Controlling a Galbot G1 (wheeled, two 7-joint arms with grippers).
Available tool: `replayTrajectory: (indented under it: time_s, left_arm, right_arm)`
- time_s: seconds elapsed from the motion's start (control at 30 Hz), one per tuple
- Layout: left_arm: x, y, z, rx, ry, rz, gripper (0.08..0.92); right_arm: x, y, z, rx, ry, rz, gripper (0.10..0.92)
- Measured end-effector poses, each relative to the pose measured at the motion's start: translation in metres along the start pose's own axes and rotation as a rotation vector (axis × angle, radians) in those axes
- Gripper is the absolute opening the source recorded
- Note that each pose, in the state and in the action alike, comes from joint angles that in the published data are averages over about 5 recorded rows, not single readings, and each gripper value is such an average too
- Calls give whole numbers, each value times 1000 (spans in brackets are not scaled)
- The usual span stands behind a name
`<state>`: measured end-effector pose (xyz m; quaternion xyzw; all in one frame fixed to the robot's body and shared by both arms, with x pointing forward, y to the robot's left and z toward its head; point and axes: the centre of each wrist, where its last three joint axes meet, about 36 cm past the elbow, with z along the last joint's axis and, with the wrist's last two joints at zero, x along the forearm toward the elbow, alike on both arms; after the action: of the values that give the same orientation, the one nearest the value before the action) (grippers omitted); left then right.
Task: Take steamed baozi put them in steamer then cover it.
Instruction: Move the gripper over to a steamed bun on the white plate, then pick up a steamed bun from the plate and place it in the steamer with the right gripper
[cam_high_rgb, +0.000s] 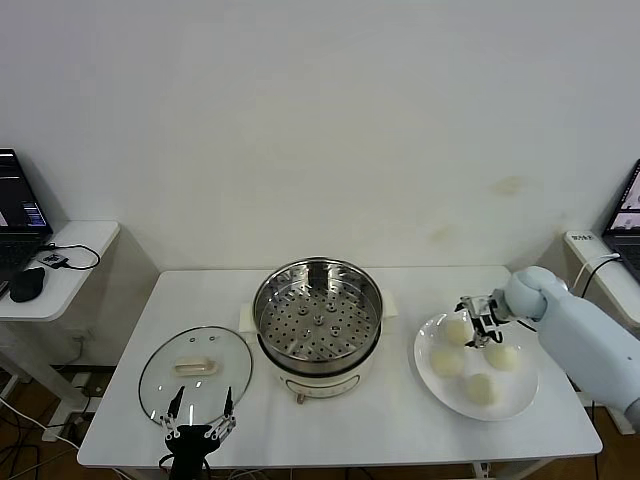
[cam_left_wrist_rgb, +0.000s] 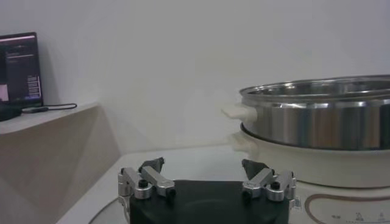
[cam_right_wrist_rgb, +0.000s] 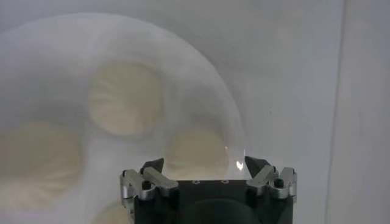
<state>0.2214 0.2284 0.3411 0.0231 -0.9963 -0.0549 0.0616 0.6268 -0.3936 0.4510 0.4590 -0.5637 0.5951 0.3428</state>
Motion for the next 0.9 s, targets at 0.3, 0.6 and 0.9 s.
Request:
replayTrajectory:
  time_s: [0.3, 0.6, 0.9]
  left_arm:
    - [0, -1, 1, 2, 2, -2, 823]
    - [0, -1, 2, 2, 3, -2, 823]
    - [-1, -1, 2, 2, 2, 1, 823]
  right_arm:
    - [-9, -2, -2, -10, 24, -17, 692]
    - [-8, -5, -2, -11, 29, -24, 622]
    - [17, -13, 3, -18, 14, -2, 606]
